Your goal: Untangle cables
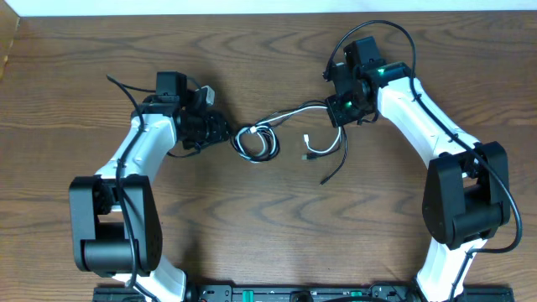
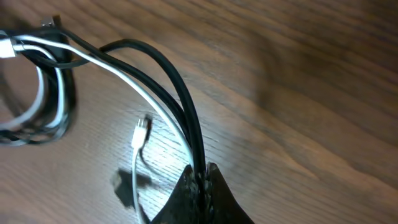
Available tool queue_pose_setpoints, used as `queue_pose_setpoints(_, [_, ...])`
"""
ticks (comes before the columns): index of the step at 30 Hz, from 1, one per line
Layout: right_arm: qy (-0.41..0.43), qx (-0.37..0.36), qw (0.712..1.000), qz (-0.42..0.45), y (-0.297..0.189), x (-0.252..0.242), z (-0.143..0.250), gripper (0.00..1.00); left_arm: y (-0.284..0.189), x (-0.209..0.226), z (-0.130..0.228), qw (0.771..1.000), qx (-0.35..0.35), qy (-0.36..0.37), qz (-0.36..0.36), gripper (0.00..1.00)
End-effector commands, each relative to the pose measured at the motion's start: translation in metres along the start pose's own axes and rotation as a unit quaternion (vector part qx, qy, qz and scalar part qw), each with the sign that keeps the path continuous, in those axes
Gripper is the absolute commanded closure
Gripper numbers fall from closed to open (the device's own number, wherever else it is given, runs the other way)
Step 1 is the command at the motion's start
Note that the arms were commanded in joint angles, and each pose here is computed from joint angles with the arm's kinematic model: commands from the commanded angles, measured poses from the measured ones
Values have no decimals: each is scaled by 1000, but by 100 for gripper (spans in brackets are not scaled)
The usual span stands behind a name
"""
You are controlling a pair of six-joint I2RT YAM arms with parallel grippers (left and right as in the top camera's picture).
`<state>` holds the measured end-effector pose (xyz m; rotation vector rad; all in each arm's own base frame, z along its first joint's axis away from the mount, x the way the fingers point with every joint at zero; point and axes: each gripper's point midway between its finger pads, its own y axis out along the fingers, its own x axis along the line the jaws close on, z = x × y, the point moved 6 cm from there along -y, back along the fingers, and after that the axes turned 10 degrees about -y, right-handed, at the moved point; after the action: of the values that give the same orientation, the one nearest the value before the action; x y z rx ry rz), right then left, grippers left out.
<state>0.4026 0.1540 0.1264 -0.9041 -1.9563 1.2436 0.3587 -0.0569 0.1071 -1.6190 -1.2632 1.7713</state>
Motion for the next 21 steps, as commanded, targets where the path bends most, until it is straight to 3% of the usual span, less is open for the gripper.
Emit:
queue_pose_setpoints(1, [-6,-6,1000,-17,1,6,-4,99,-13,-17,-4,999,3,-1,48,50])
queue_pose_setpoints(4, [-10,-11,999,-30,2,13,-6,99,-12,-15,5,998,25,-36,40,50])
queue_pose_setpoints(15, [-18,-13,999,-36,3,20,-8,99,9,-30,45,994,97,-49,17,49])
queue_pose_setpoints(16, [-18,-13,999,-36,3,20,-8,99,11,-32,48,994,99,-44,14,38])
queue_pose_setpoints(21, [-18,-13,999,-36,3,20,-8,99,23,-24,52,993,78,-64,-64,32])
